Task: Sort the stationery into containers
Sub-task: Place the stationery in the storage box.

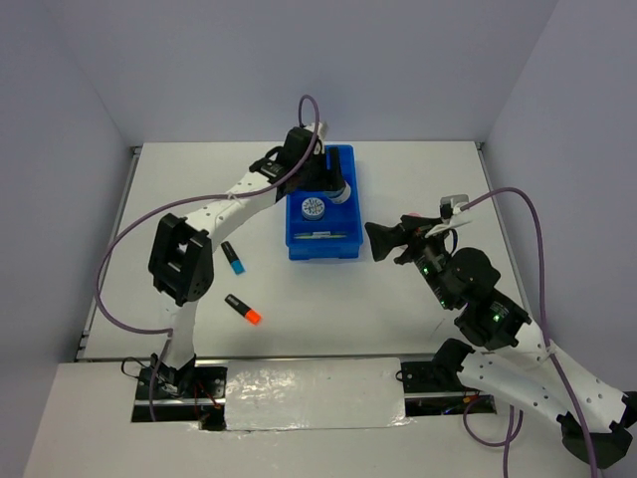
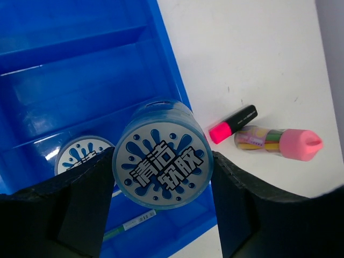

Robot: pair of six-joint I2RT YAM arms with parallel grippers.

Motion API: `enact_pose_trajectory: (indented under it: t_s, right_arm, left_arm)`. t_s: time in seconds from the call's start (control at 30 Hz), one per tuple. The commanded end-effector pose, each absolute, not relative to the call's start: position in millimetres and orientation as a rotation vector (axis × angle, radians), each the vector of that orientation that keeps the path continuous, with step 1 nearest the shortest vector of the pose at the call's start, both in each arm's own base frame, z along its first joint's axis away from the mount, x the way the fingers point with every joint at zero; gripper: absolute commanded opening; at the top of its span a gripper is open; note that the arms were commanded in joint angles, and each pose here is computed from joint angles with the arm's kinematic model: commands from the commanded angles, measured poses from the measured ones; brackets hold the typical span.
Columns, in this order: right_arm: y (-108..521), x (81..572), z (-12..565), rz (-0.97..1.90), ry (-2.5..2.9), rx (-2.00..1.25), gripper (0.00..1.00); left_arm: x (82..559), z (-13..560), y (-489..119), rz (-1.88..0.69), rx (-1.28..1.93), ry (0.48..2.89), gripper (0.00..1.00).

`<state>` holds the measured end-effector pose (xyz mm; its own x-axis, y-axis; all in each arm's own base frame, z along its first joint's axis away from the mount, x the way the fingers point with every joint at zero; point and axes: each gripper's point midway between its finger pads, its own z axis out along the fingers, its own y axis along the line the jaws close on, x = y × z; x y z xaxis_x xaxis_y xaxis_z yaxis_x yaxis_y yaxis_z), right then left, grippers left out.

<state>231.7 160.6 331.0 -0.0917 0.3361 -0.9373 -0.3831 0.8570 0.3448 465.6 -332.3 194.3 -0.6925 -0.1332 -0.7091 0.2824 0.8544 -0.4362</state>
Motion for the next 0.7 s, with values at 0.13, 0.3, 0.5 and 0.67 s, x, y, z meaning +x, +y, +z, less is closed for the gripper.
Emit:
enact_pose_trajectory:
  t_s: [0.13,0.3,0.5,0.67]
  right_arm:
    - [156,233,326,0.571,1.559,-0.037,1.0]
    - [158,233,326,0.576,1.56,-0.044,1.0]
    - [160,234,327,0.577,1.565,-0.054,1.0]
    - [160,234,328,0.577,1.564,-0.056,1.0]
  left_arm:
    - [483,233,-348,-0.733,0.128,2.115,0.0]
    - [485,206,-348,-0.704,0.13,2.183,0.0]
    - [487,190,-345,-0.66,0.124,2.221,0.0]
    - [484,178,-341,-0.632,0.129,2.255,0.0]
